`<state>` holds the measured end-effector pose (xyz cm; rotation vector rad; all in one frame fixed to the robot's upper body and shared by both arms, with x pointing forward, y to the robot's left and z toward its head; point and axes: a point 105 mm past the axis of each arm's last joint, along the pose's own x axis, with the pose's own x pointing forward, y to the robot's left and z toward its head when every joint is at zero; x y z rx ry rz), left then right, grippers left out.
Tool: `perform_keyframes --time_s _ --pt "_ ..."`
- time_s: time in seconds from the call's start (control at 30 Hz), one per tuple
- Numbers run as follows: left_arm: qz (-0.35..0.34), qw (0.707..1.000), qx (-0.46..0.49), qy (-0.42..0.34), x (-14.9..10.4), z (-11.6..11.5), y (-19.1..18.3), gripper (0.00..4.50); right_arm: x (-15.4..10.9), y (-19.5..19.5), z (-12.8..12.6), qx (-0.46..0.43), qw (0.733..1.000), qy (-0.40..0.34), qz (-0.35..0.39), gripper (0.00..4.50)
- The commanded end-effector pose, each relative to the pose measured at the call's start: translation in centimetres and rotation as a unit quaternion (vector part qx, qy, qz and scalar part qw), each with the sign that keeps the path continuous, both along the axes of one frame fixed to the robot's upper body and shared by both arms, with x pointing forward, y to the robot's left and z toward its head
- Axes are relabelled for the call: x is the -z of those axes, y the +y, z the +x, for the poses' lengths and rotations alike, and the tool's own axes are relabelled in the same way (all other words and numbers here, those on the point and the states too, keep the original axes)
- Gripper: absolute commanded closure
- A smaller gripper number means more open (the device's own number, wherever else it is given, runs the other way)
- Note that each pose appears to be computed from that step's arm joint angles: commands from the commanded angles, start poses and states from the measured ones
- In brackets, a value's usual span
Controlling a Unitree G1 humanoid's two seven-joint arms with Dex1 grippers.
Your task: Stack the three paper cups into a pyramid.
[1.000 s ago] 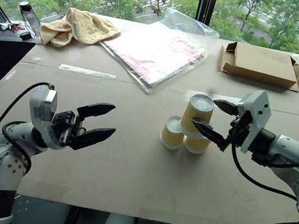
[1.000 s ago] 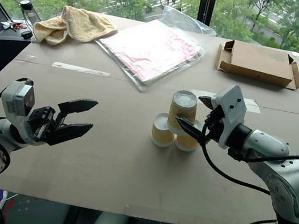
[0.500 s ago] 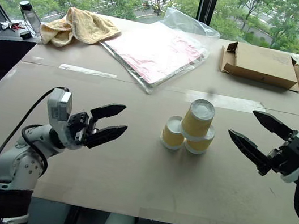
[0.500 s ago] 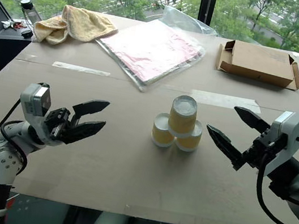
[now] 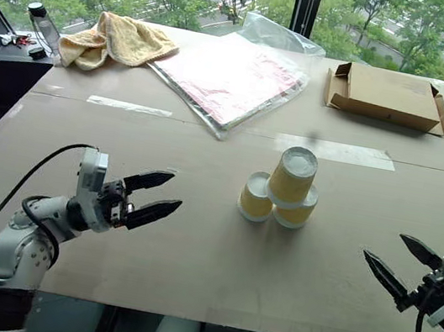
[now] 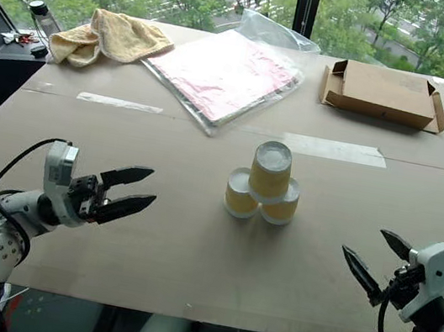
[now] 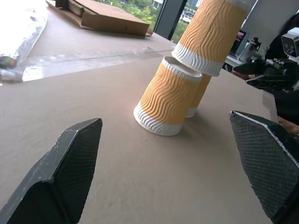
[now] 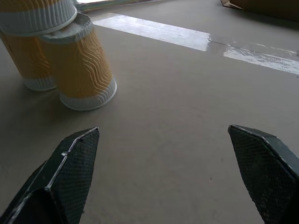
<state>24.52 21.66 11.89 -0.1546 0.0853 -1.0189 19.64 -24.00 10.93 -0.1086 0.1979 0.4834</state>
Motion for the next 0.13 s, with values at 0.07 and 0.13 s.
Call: perform_keyframes --time_s 0.07,0.13 --pt "0.083 0.996 -0.041 0.007 1.22 -0.20 2.12 0.00 0.55 -1.37 -1.23 -0.004 0.999 -0.009 -0.031 0.14" --pt "0.101 0.994 -0.026 0.020 1.65 -0.65 1.87 0.00 0.87 -1.70 -1.43 -0.006 1.000 -0.008 -0.030 0.14"
